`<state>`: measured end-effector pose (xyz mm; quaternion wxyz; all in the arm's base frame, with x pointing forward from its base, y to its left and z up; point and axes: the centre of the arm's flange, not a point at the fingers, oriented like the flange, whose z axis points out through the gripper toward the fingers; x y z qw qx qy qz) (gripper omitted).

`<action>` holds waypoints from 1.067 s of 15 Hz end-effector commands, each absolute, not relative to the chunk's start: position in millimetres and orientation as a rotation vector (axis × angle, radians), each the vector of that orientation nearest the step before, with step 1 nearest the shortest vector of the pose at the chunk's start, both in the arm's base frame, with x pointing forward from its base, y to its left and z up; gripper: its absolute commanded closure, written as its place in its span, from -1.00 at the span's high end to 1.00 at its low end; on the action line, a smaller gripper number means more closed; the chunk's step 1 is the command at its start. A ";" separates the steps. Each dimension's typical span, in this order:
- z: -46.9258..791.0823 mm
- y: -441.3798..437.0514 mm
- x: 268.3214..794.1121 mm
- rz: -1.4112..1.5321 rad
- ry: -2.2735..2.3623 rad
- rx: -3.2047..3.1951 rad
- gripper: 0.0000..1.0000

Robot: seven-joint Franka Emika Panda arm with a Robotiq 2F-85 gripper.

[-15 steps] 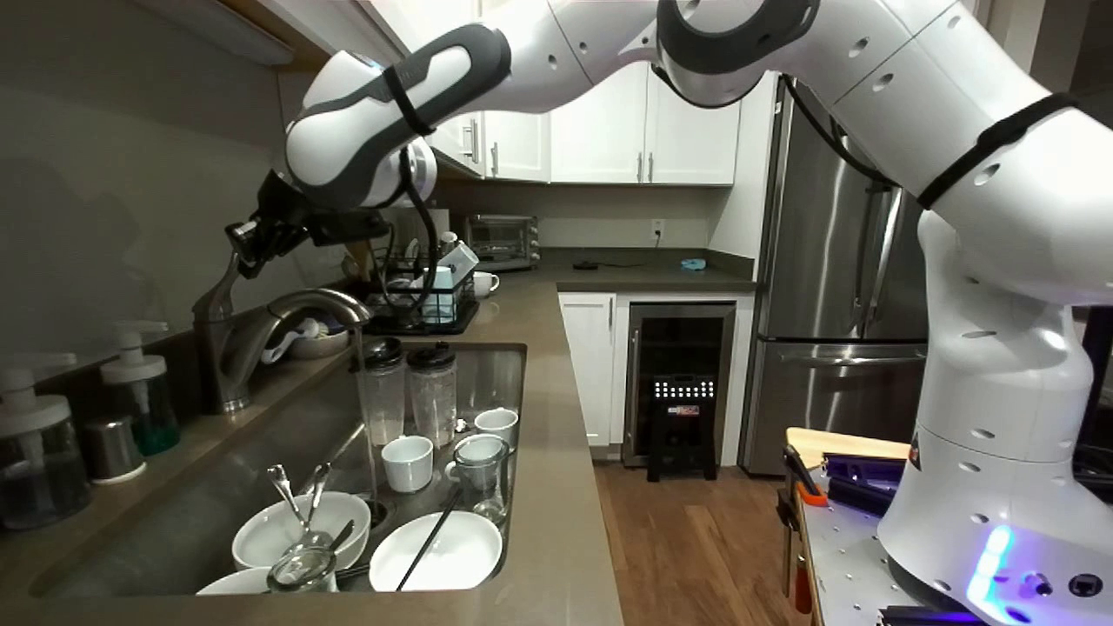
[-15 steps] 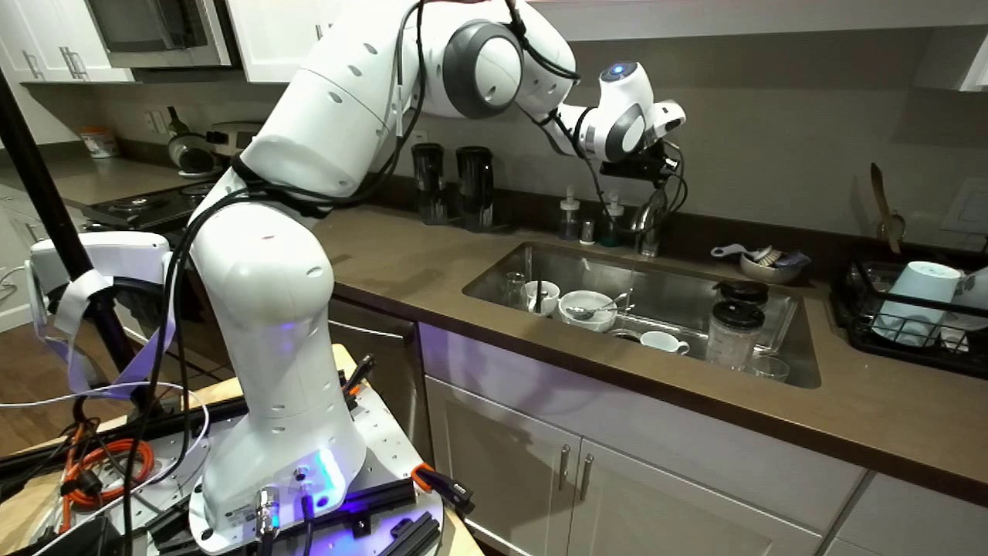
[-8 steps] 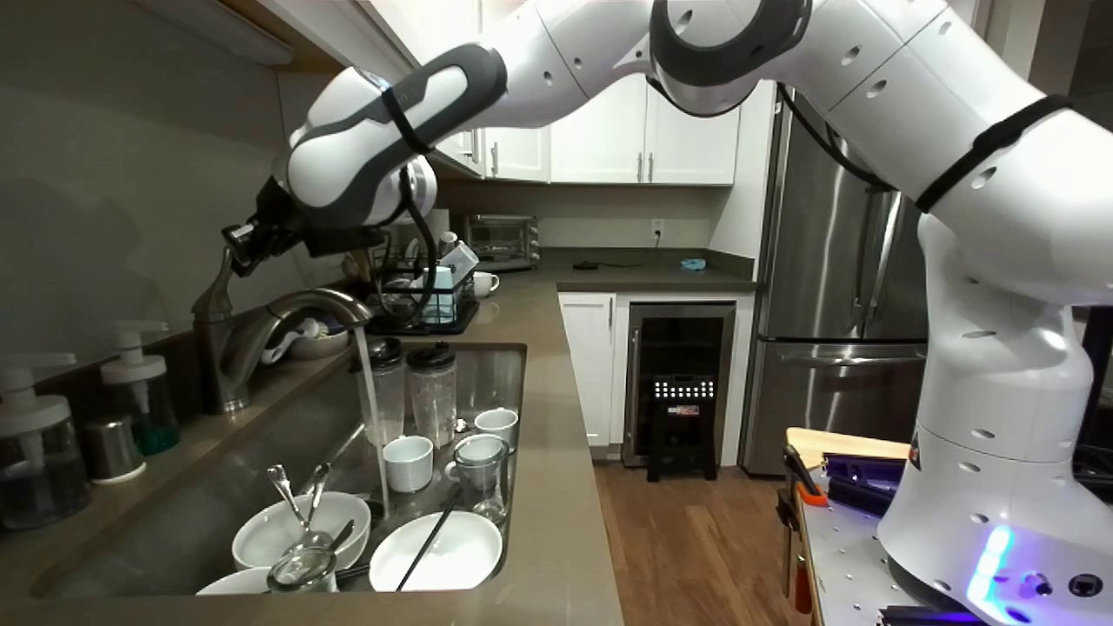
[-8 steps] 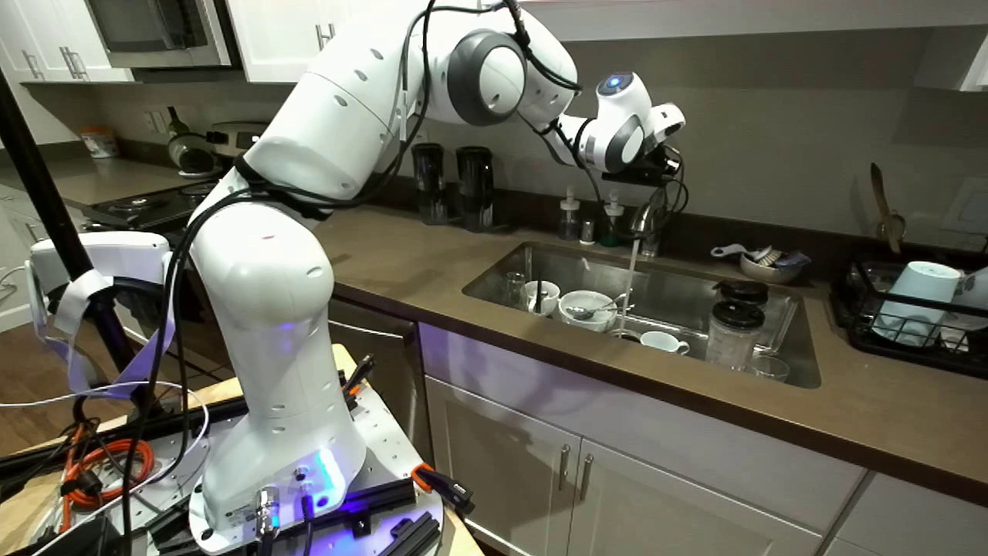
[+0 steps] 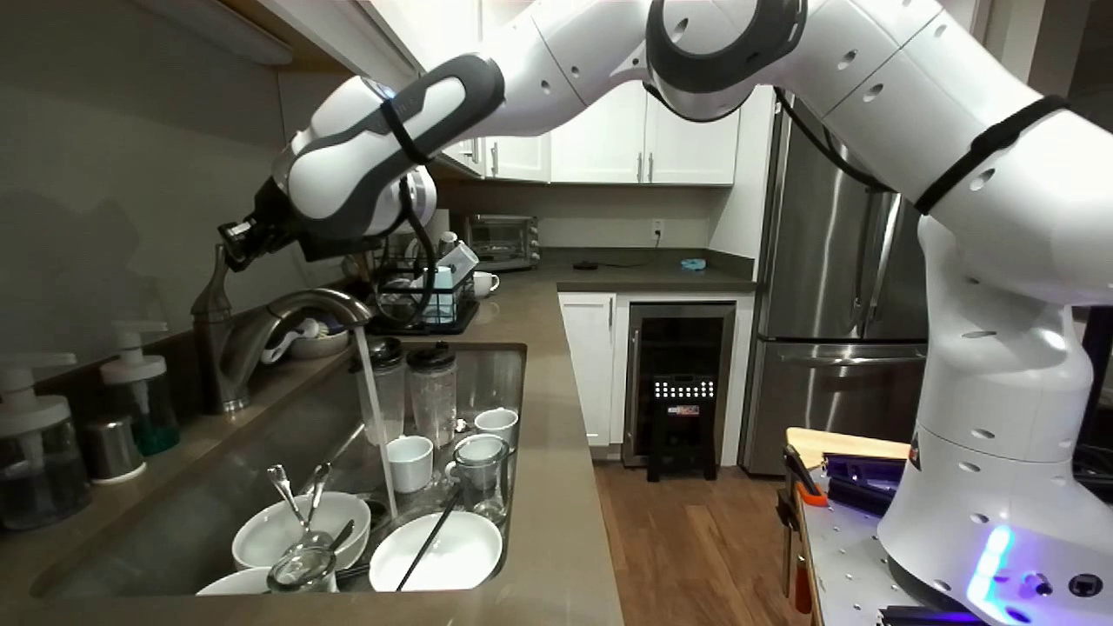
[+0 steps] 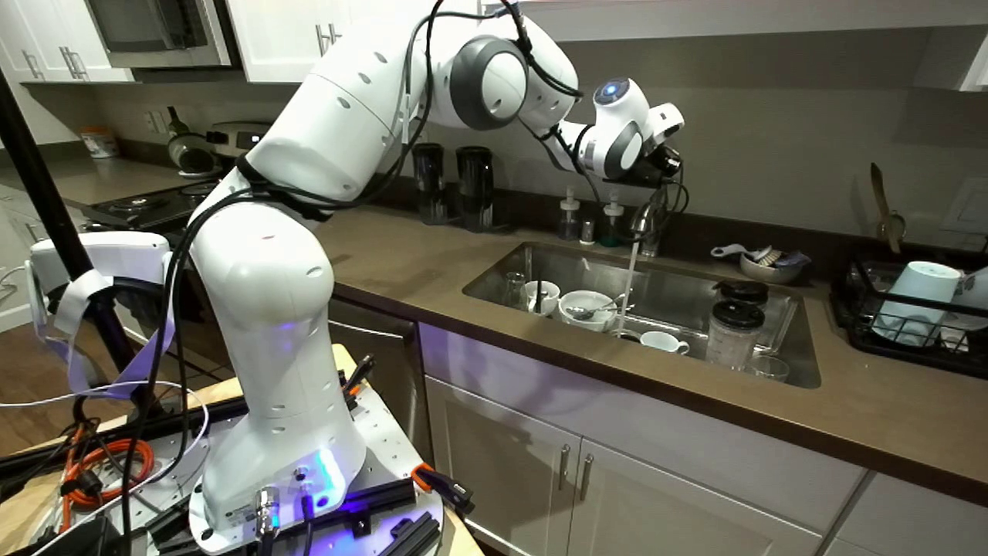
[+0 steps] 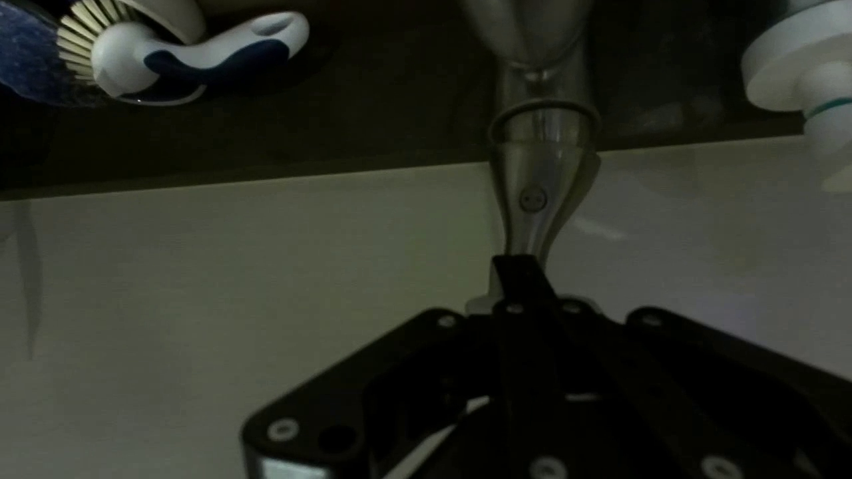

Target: Push the faucet handle up

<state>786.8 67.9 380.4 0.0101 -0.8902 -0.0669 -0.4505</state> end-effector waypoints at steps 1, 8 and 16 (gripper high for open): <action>397.5 67.9 792.9 -1.527 -0.177 -2.699 -1.00; 400.5 62.2 782.9 -1.476 -0.180 -2.756 -1.00; 425.4 47.9 762.3 -1.442 -0.119 -2.790 -1.00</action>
